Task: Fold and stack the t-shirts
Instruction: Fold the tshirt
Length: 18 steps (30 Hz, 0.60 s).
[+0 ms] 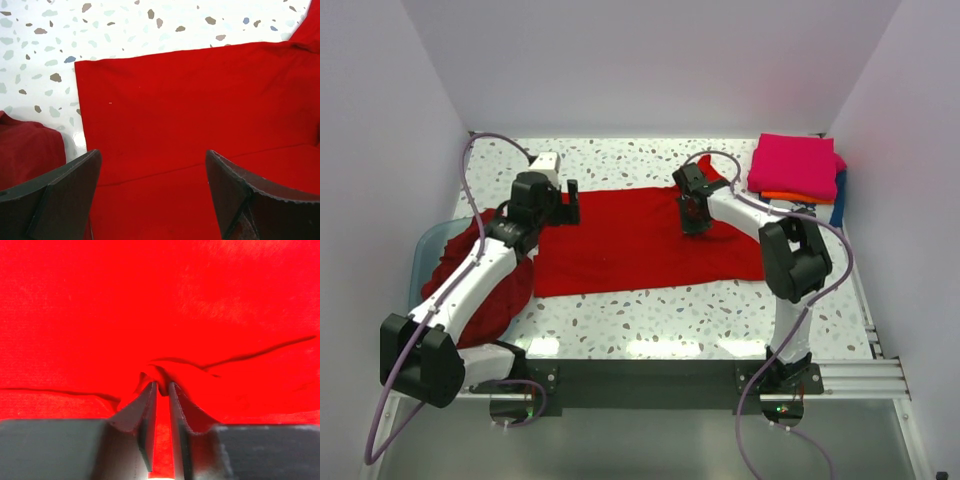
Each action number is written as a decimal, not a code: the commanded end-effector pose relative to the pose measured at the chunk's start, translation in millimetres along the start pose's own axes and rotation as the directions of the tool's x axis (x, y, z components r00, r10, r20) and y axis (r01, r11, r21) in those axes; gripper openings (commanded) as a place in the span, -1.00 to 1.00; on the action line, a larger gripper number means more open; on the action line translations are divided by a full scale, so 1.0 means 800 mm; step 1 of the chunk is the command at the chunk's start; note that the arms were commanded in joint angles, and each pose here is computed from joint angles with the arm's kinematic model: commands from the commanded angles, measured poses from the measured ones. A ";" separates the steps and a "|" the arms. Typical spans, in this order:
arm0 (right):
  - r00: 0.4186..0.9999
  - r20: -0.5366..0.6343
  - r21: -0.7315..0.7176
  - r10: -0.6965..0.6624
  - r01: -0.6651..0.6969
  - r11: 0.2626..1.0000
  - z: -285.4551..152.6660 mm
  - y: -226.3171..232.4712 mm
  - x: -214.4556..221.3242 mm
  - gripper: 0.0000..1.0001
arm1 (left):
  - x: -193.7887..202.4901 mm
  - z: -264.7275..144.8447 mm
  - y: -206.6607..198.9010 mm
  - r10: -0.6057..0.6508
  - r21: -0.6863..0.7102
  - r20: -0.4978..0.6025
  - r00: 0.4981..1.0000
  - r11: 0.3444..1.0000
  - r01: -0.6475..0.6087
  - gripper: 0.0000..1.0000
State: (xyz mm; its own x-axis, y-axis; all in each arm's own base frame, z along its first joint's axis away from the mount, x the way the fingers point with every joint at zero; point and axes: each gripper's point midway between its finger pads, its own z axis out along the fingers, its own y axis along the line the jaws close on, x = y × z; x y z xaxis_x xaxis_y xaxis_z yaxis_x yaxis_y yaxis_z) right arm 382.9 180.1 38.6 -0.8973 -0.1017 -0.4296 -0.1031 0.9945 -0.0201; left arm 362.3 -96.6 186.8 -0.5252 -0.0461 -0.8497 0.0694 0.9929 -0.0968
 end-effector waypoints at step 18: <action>0.990 0.133 -0.019 0.043 -0.040 0.999 -0.055 0.008 -0.061 0.13 | -0.008 0.012 -0.008 0.005 0.024 0.003 1.000 1.000 -0.005 0.80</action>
State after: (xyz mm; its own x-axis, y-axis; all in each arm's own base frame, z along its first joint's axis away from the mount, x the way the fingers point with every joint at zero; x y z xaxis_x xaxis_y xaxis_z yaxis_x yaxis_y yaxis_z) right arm 408.3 187.9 64.2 -0.8680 -0.0880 -0.4887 -0.0849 0.9960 -0.0285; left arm 364.8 -99.3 169.8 -0.5650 -0.0318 -0.8245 0.0750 0.9931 -0.0897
